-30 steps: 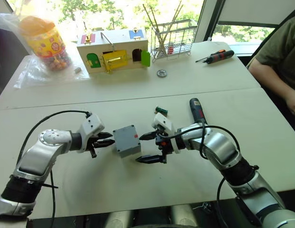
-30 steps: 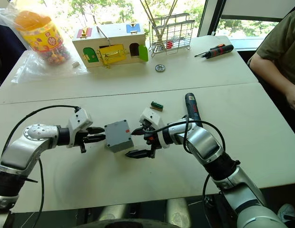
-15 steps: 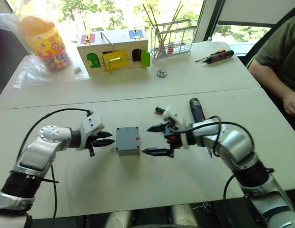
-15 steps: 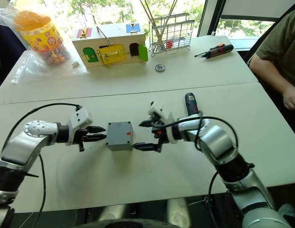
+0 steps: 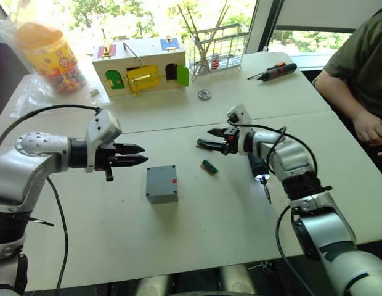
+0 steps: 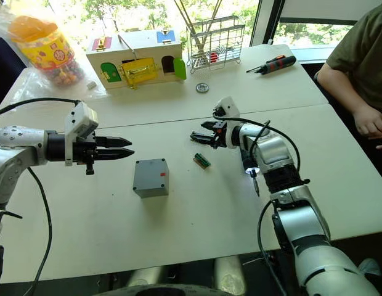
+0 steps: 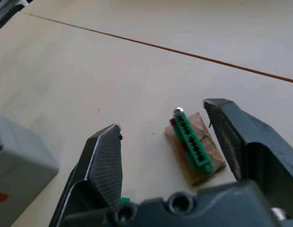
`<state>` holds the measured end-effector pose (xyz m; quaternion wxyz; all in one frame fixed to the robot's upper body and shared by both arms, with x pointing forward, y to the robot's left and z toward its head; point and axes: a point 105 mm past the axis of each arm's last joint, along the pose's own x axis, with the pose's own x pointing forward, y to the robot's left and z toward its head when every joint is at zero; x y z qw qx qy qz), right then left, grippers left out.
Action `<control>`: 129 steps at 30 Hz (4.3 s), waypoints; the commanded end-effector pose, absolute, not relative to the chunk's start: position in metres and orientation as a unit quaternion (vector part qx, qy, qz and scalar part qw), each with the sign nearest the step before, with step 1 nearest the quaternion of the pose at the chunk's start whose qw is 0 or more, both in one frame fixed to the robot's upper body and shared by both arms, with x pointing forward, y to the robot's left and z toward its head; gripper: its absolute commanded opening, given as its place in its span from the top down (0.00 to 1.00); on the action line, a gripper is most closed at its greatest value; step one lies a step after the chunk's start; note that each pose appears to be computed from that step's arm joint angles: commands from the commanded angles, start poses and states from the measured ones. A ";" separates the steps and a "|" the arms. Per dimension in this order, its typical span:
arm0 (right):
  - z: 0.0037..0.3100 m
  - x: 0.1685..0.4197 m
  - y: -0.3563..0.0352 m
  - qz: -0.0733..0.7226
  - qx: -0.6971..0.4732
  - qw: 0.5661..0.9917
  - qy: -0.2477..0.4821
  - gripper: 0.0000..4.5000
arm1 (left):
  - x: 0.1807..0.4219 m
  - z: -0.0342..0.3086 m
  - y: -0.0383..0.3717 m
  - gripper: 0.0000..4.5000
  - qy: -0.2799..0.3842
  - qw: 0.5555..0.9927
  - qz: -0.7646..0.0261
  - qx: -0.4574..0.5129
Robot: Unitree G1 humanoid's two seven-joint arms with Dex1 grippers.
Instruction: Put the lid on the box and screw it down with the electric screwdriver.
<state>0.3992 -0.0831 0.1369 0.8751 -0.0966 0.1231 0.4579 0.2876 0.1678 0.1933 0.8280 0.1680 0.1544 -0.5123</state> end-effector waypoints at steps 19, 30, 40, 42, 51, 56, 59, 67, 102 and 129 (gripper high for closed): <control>0.142 0.420 -0.068 0.461 -0.105 0.877 0.089 0.58 | 0.282 0.202 0.164 0.70 0.142 0.834 -0.503 0.178; 0.136 0.418 -0.066 0.463 -0.103 0.875 0.096 0.99 | 0.281 0.198 0.165 0.70 0.146 0.834 -0.500 0.180; 0.145 0.420 -0.067 0.460 -0.094 0.879 0.081 0.99 | 0.284 0.196 0.165 0.70 0.146 0.834 -0.500 0.180; 0.151 0.420 -0.066 0.461 -0.094 0.880 0.073 0.99 | 0.284 0.194 0.165 0.70 0.147 0.834 -0.500 0.180; 0.180 0.415 -0.064 0.468 -0.103 0.877 0.034 0.99 | 0.285 0.191 0.164 0.70 0.145 0.835 -0.501 0.174; 0.202 0.378 -0.050 0.526 -0.117 0.842 0.008 0.99 | 0.281 0.188 0.171 0.70 0.156 0.834 -0.499 0.175; 0.204 0.349 -0.041 0.562 -0.113 0.819 0.008 0.99 | 0.276 0.184 0.176 0.70 0.172 0.828 -0.503 0.179; 0.181 0.297 -0.014 0.612 -0.097 0.784 0.037 0.99 | 0.269 0.169 0.182 0.70 0.196 0.819 -0.508 0.183; 0.146 0.308 -0.016 0.584 -0.106 0.802 0.074 0.99 | 0.272 0.165 0.174 0.70 0.189 0.814 -0.515 0.192; 0.143 0.309 -0.014 0.589 -0.122 0.795 0.080 0.33 | 0.275 0.164 0.165 0.70 0.178 0.813 -0.521 0.189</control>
